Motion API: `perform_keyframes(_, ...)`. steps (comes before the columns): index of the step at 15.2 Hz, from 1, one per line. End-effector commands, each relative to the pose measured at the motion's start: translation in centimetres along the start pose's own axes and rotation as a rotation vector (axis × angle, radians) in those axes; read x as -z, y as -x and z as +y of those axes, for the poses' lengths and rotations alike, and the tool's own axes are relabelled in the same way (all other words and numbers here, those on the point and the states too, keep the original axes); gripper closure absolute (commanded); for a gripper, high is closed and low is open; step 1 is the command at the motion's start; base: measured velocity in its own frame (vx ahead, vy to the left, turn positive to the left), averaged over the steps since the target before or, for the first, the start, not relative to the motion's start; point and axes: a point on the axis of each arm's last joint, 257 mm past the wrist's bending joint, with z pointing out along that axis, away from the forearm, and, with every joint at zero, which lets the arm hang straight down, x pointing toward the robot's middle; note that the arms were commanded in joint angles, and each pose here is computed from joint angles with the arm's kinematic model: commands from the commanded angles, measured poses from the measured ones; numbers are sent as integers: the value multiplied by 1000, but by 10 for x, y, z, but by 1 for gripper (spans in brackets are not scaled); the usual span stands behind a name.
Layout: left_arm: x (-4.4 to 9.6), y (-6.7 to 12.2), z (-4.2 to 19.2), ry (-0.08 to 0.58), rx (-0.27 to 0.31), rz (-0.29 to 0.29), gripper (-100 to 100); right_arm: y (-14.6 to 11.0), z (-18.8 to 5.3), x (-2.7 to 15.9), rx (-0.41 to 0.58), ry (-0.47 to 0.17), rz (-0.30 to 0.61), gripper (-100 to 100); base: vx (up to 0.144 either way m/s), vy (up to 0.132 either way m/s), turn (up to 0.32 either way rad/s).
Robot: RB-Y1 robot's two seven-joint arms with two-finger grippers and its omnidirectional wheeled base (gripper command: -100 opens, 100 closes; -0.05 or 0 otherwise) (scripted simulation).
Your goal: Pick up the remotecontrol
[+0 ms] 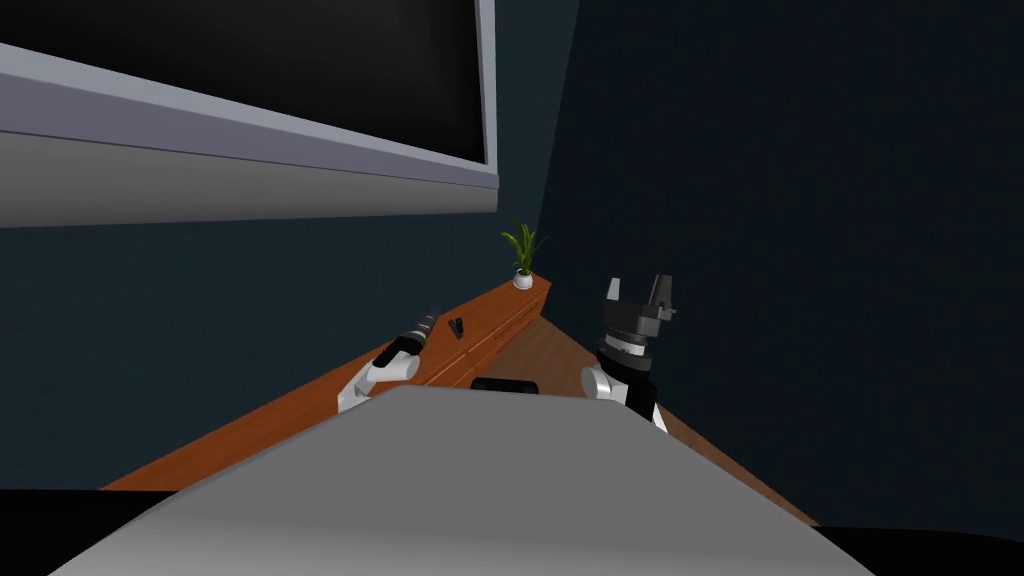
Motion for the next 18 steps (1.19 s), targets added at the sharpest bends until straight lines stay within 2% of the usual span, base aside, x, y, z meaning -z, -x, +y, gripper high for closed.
perform_keyframes(1, -1, -2, 28, 74, -16, 23, -100, 0, 0, 0, 0, 0, 0, 0, 16, 11, -299)
perform_keyframes(2, -1, -2, 28, 74, -16, 23, -100, 0, 0, 0, 0, 0, 0, 0, 11, 14, -117)
perform_keyframes(3, -3, -1, 52, 133, -36, 42, -100, 0, 0, 0, 0, 0, 0, 0, 14, 10, -186)
perform_keyframes(6, -2, -2, 85, 222, -53, 75, -100, 0, 0, 0, 0, 0, 0, 0, 20, 17, -343)
perform_keyframes(8, -1, -3, 89, 232, -52, 78, -100, 0, 0, 0, 0, 0, 0, 0, 10, 15, -9)
perform_keyframes(9, -1, -2, 105, 284, -70, 104, -100, 0, 0, 0, 0, 0, 0, 0, 9, 3, -192)
perform_keyframes(11, 2, -3, 118, 309, -67, 108, -100, 0, 0, 0, 0, 0, 0, 0, 12, 10, -204)
perform_keyframes(12, 3, -1, 133, 357, -83, 135, -100, 0, 0, 0, 0, 0, 0, 0, 16, 14, -275)
perform_keyframes(14, 7, -3, 146, 384, -80, 139, -100, 0, 0, 0, 0, 0, 0, 0, 15, 22, -202)
perform_keyframes(15, 11, -1, 164, 437, -92, 165, -100, 0, 0, 0, 0, 0, 0, 0, 14, 15, -260)
perform_keyframes(17, 14, 3, 181, 483, -102, 187, -100, 0, 0, 0, 0, 0, 0, 0, 19, 22, -318)
perform_keyframes(18, 21, -1, 194, 519, -98, 202, -100, 0, 0, 0, 0, 0, 0, 0, 21, 30, -292)
